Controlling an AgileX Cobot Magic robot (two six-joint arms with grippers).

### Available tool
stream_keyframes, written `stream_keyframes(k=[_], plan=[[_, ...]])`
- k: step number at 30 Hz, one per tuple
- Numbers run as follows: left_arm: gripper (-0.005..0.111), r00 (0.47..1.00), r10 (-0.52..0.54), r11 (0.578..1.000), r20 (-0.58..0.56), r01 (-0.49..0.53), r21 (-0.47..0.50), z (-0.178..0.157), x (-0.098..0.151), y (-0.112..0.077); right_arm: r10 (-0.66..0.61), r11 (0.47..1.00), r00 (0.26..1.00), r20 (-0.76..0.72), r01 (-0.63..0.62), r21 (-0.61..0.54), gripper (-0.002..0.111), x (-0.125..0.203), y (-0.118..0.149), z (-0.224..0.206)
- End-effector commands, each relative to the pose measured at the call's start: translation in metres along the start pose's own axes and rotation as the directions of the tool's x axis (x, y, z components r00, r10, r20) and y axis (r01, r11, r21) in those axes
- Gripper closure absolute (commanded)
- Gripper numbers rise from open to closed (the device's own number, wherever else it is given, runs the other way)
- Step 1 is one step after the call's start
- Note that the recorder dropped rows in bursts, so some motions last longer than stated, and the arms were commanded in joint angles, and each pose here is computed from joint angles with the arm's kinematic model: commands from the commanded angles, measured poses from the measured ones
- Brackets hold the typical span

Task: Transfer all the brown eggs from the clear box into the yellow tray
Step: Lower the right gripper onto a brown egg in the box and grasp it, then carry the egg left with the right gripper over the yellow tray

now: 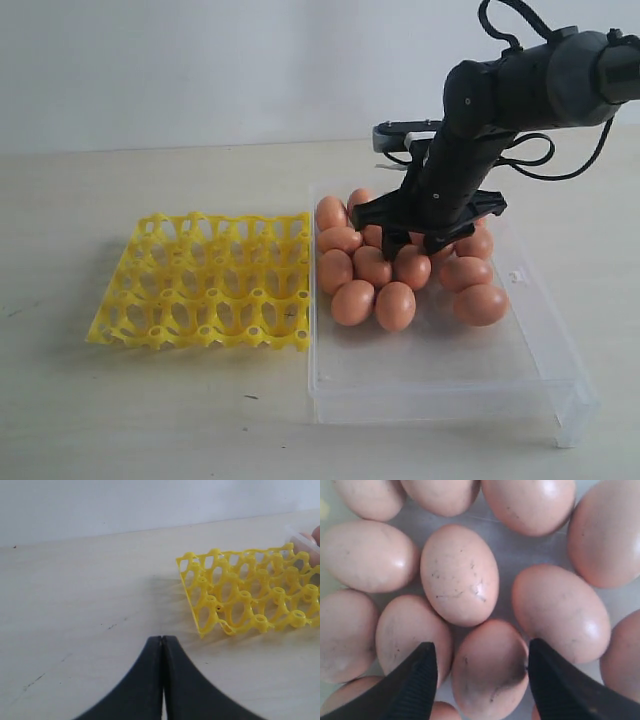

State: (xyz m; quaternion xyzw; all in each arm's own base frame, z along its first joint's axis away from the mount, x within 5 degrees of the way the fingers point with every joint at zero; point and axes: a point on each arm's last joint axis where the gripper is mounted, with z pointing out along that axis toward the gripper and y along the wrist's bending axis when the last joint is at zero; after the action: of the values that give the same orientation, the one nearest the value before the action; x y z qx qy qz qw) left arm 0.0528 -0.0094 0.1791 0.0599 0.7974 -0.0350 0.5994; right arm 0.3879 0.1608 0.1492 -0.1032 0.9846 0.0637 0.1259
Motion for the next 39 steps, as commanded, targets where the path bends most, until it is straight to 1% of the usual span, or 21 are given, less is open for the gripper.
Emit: stream_keyframes(k=[1, 5, 9, 15, 19, 27, 29, 30, 32, 33, 36, 37, 38, 39], plan=[[0.107, 1.000, -0.004, 1.000, 0.020, 0.004, 0.004, -0.001, -0.002, 0.000, -0.020, 1.000, 1.000, -0.005, 0.020, 0.007, 0.055, -0.001, -0.003, 0.008], [0.107, 1.000, -0.004, 1.000, 0.020, 0.004, 0.004, -0.001, -0.002, 0.000, -0.029, 1.000, 1.000, -0.006, 0.029, 0.004, 0.055, -0.001, -0.003, 0.013], [0.107, 1.000, -0.004, 1.000, 0.020, 0.004, 0.004, -0.001, -0.002, 0.000, -0.029, 0.999, 0.999, -0.020, 0.029, -0.024, 0.055, 0.000, -0.001, 0.019], [0.107, 1.000, -0.004, 1.000, 0.020, 0.004, 0.004, -0.001, -0.002, 0.000, -0.033, 0.999, 0.998, -0.050, 0.032, -0.021, 0.054, 0.003, -0.002, 0.025], [0.107, 1.000, -0.004, 1.000, 0.020, 0.004, 0.004, -0.001, -0.002, 0.000, -0.041, 0.999, 0.995, -0.086, 0.039, -0.031, 0.050, 0.007, -0.001, 0.028], [0.107, 1.000, -0.004, 1.000, 0.020, 0.004, 0.004, -0.001, -0.002, 0.000, -0.042, 0.999, 0.997, -0.060, 0.040, -0.032, 0.050, 0.005, -0.001, 0.029], [0.107, 1.000, -0.004, 1.000, 0.020, 0.004, 0.004, -0.001, -0.002, 0.000, -0.045, 0.998, 0.998, -0.044, 0.044, -0.033, 0.053, 0.003, -0.001, 0.029], [0.107, 1.000, -0.004, 1.000, 0.020, 0.004, 0.004, -0.001, -0.002, 0.000, -0.047, 0.998, 0.998, -0.033, 0.045, -0.040, 0.060, 0.002, 0.000, 0.029], [0.107, 1.000, -0.004, 1.000, 0.020, 0.004, 0.004, -0.001, -0.002, 0.000, -0.044, 0.998, 0.999, -0.012, 0.044, -0.049, 0.066, 0.000, 0.001, 0.029], [0.107, 1.000, -0.004, 1.000, 0.020, 0.004, 0.004, -0.001, -0.002, 0.000, -0.041, 0.998, 0.999, -0.006, 0.040, -0.051, 0.065, 0.000, 0.001, 0.029], [0.107, 1.000, -0.004, 1.000, 0.020, 0.004, 0.004, -0.001, -0.002, 0.000, -0.043, 0.997, 0.999, 0.014, 0.044, -0.058, 0.054, -0.002, 0.002, 0.029], [0.107, 1.000, -0.004, 1.000, 0.020, 0.004, 0.004, -0.001, -0.002, 0.000, -0.048, 0.997, 0.999, 0.017, 0.049, -0.057, 0.053, -0.002, 0.002, 0.029], [0.107, 1.000, -0.004, 1.000, 0.020, 0.004, 0.004, -0.001, -0.002, 0.000, -0.055, 0.997, 0.998, 0.018, 0.056, -0.057, 0.053, -0.002, 0.002, 0.029], [0.107, 1.000, -0.004, 1.000, 0.020, 0.004, 0.004, -0.001, -0.002, 0.000, -0.068, 0.996, 0.997, 0.018, 0.069, -0.057, 0.057, -0.002, 0.002, 0.029]])
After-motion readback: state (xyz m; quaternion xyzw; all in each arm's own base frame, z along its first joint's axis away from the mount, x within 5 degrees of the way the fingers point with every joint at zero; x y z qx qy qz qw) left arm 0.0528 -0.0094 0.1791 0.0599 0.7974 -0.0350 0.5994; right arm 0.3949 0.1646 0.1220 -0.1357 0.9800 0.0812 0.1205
